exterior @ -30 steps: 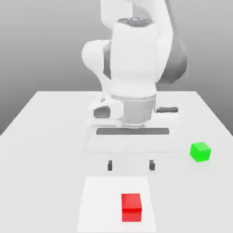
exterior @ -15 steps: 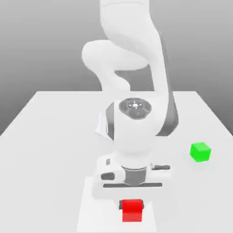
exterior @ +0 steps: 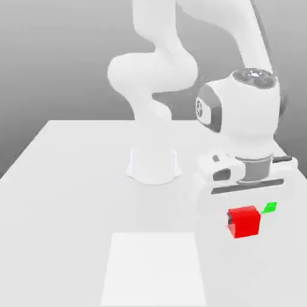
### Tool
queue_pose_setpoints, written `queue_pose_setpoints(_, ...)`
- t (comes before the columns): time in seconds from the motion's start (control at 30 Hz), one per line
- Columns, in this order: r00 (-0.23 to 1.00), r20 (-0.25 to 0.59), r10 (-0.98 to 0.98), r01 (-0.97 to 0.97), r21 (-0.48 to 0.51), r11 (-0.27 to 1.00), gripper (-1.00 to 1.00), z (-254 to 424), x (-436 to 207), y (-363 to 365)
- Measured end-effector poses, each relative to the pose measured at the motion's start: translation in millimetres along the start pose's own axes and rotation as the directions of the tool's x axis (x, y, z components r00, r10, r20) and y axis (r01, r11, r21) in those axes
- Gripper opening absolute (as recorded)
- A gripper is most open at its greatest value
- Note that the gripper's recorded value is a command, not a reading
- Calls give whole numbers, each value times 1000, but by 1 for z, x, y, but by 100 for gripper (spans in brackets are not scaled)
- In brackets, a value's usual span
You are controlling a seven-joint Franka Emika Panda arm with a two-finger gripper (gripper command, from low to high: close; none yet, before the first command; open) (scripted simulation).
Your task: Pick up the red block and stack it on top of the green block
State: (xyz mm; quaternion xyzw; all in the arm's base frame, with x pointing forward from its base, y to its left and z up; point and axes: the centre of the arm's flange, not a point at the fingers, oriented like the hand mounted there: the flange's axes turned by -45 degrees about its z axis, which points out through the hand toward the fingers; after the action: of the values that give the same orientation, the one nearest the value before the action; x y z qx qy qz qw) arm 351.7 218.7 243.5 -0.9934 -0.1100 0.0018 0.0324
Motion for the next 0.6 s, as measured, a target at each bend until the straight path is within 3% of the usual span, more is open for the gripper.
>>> queue_pose_setpoints(0.4,990,13,-144,144,-58,988,-100,4,-138,-121)
queue_pose_setpoints(0.6,989,5,-145,145,-104,984,-100,24,-141,-123)
